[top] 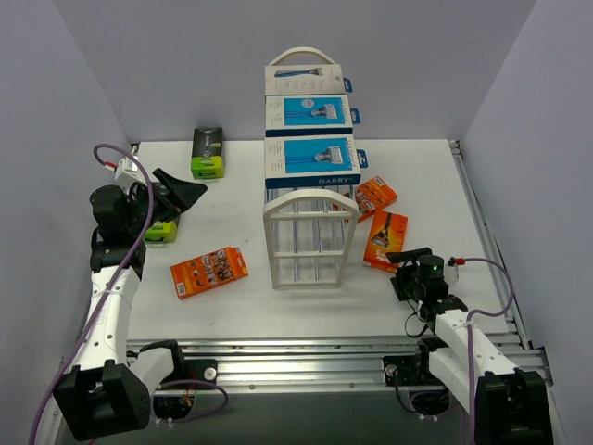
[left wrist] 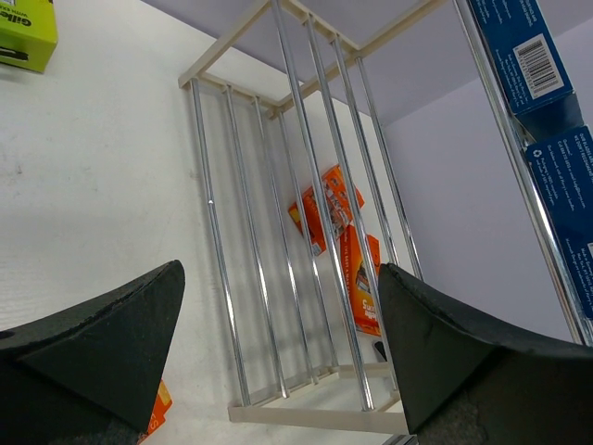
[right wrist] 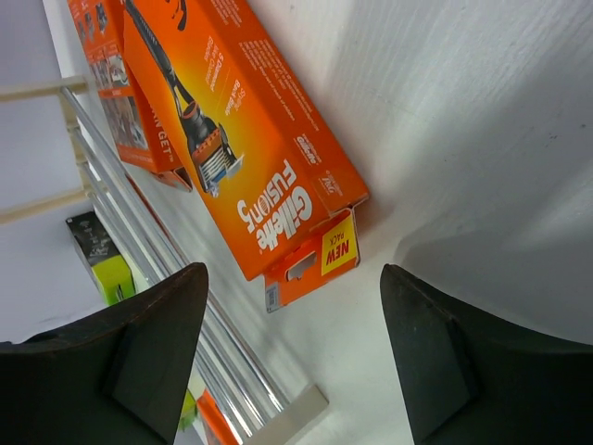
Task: Place and organize the shaving razors onto the shelf
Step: Grab a shaving razor with the right arm
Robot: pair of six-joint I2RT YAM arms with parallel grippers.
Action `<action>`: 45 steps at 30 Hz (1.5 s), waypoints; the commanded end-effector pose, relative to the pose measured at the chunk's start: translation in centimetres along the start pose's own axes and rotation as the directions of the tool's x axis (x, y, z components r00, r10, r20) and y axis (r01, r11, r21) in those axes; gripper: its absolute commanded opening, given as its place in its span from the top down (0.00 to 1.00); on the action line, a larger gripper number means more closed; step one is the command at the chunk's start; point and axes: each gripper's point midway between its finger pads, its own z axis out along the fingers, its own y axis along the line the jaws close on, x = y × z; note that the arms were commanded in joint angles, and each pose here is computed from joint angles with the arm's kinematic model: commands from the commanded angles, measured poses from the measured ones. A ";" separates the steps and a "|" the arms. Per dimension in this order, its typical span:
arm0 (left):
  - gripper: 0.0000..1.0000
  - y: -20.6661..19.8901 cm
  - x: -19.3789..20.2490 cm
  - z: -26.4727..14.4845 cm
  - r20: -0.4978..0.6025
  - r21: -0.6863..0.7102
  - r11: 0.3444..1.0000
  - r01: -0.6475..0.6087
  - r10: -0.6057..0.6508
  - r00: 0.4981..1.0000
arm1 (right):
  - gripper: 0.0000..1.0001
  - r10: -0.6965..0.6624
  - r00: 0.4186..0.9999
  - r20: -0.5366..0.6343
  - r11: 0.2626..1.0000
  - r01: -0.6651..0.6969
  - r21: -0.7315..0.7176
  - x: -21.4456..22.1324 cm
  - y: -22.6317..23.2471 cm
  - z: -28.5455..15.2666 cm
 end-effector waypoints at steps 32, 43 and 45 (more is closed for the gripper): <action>0.06 0.3 -1.3 0.4 0.027 0.058 0.998 0.027 -0.029 0.999 | 0.98 0.089 0.982 0.165 0.995 -0.081 -0.054 -6.8 2.0 0.4; 0.06 0.4 -1.3 0.5 0.021 0.069 0.997 0.043 -0.045 0.999 | 0.38 0.079 0.989 0.126 0.996 -0.074 -0.041 -12.3 2.7 0.5; 0.06 0.4 -1.3 0.5 0.019 0.072 0.996 0.045 -0.047 0.999 | 0.35 0.062 0.996 0.057 0.998 -0.061 -0.028 -12.2 2.5 1.2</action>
